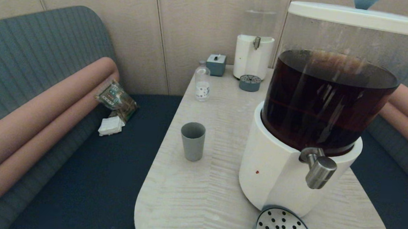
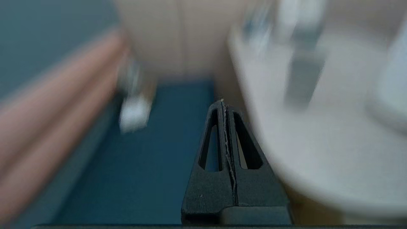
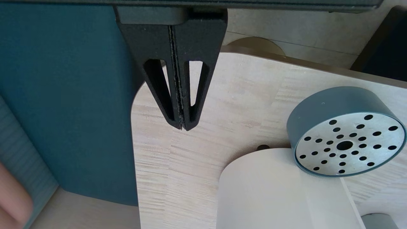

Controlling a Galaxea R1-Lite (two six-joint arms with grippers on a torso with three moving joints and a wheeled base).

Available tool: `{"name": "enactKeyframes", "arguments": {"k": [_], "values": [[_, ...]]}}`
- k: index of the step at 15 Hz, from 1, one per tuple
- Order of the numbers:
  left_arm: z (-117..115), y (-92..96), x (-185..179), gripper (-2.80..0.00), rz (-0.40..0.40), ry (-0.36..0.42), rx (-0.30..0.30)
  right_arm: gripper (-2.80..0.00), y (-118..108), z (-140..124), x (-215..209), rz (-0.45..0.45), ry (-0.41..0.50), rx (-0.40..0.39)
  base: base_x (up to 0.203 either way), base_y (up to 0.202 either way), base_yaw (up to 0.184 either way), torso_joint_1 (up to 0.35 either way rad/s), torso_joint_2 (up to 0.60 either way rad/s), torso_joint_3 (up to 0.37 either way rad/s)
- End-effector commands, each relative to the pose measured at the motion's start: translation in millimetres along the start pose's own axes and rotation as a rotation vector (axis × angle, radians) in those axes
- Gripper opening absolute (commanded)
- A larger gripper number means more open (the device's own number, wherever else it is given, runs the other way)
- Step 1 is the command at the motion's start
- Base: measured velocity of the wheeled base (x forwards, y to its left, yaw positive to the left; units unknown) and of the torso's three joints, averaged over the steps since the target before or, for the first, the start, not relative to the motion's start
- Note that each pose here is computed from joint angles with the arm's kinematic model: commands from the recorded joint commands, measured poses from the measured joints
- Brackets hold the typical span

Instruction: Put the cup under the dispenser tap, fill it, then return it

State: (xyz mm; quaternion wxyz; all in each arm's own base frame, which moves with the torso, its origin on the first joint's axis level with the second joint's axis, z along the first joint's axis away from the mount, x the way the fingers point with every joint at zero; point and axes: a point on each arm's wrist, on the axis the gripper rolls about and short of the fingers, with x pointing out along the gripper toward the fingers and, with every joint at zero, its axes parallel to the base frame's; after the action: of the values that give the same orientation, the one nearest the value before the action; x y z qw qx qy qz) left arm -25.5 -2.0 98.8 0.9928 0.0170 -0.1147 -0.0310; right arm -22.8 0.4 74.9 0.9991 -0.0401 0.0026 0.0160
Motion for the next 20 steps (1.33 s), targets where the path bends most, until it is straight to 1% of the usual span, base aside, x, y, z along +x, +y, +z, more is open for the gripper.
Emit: {"name": "enactKeyframes", "arguments": {"k": [1, 2, 8, 10, 20], "values": [[-17.8, 0.5, -1.6, -2.8, 0.042, 0.176, -0.001, -2.8, 0.2, -2.7, 0.1, 0.001, 0.001, -0.001, 0.0, 0.0, 0.0, 0.0, 0.0, 0.0], [-23.5, 0.9, -2.7, -2.8, 0.07, 0.235, -0.007, -2.8, 0.2, -2.7, 0.1, 0.001, 0.001, -0.001, 0.0, 0.0, 0.0, 0.0, 0.0, 0.0], [-22.9, 0.9, -2.5, -2.8, 0.064, 0.228, -0.008, -2.8, 0.2, -2.7, 0.1, 0.001, 0.001, -0.001, 0.0, 0.0, 0.0, 0.0, 0.0, 0.0], [-22.8, 1.0, -2.6, -2.8, 0.07, 0.225, -0.022, -2.8, 0.2, -2.7, 0.1, 0.001, 0.001, -0.001, 0.0, 0.0, 0.0, 0.0, 0.0, 0.0], [-22.7, 1.0, -2.6, -2.8, 0.07, 0.225, -0.022, -2.8, 0.2, -2.8, 0.2, -0.002, 0.003, 0.008, 0.0, 0.0, 0.0, 0.0, 0.0, 0.0]]}}
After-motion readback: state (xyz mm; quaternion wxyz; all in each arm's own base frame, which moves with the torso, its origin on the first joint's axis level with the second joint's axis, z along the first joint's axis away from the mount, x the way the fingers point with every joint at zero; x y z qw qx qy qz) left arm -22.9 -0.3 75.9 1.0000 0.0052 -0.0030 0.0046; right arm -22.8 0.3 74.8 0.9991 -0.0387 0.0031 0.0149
